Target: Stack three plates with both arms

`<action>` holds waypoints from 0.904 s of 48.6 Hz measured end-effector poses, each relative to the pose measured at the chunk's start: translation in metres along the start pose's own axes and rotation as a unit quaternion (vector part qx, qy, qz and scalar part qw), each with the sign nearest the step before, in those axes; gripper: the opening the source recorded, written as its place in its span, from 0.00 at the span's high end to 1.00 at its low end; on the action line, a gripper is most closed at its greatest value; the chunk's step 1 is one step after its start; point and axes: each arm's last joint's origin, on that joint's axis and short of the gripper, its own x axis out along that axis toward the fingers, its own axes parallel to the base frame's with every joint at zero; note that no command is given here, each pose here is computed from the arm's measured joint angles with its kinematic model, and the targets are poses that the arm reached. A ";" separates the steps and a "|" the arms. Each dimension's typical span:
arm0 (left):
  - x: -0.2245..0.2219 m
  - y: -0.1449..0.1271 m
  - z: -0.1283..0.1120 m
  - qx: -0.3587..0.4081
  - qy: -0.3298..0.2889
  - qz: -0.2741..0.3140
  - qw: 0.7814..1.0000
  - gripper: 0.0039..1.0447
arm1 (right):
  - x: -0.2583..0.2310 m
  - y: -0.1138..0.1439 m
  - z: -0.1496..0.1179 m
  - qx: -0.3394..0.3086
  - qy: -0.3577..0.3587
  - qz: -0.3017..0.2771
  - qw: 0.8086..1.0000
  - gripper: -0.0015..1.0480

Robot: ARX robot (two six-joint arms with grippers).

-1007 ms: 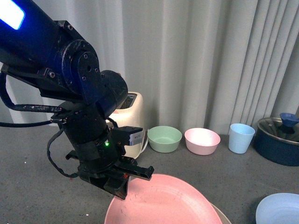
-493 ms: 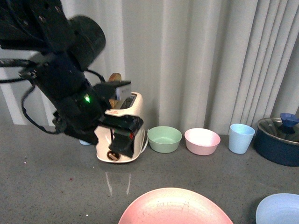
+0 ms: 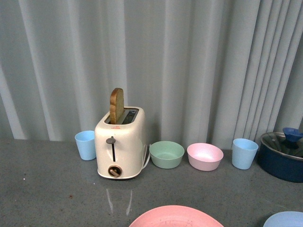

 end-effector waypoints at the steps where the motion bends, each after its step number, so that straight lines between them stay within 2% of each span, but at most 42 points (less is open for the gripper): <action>1: -0.006 0.002 -0.005 -0.005 -0.001 0.001 1.000 0.55 | 0.000 0.000 0.000 0.000 0.000 0.000 1.000 0.07; 2: -0.009 0.002 -0.008 -0.006 -0.001 0.002 1.000 0.56 | 0.000 0.000 0.000 0.000 0.000 0.000 1.000 0.07; 10: -0.037 0.011 -0.050 -0.020 0.014 -0.006 1.000 0.96 | 0.000 0.000 0.000 0.000 0.000 0.000 1.000 0.07; 11: -0.039 0.012 -0.053 -0.023 0.015 -0.011 1.000 0.97 | 0.000 0.000 0.000 0.000 0.000 0.000 1.000 0.07; 24: -0.061 0.018 -0.077 -0.026 0.009 0.005 1.000 0.97 | 0.000 0.000 0.000 0.000 0.000 0.001 1.000 0.07; 44: -0.085 0.016 -0.098 -0.026 0.007 0.003 1.000 0.97 | 0.000 0.000 0.000 0.000 0.000 0.001 1.000 0.07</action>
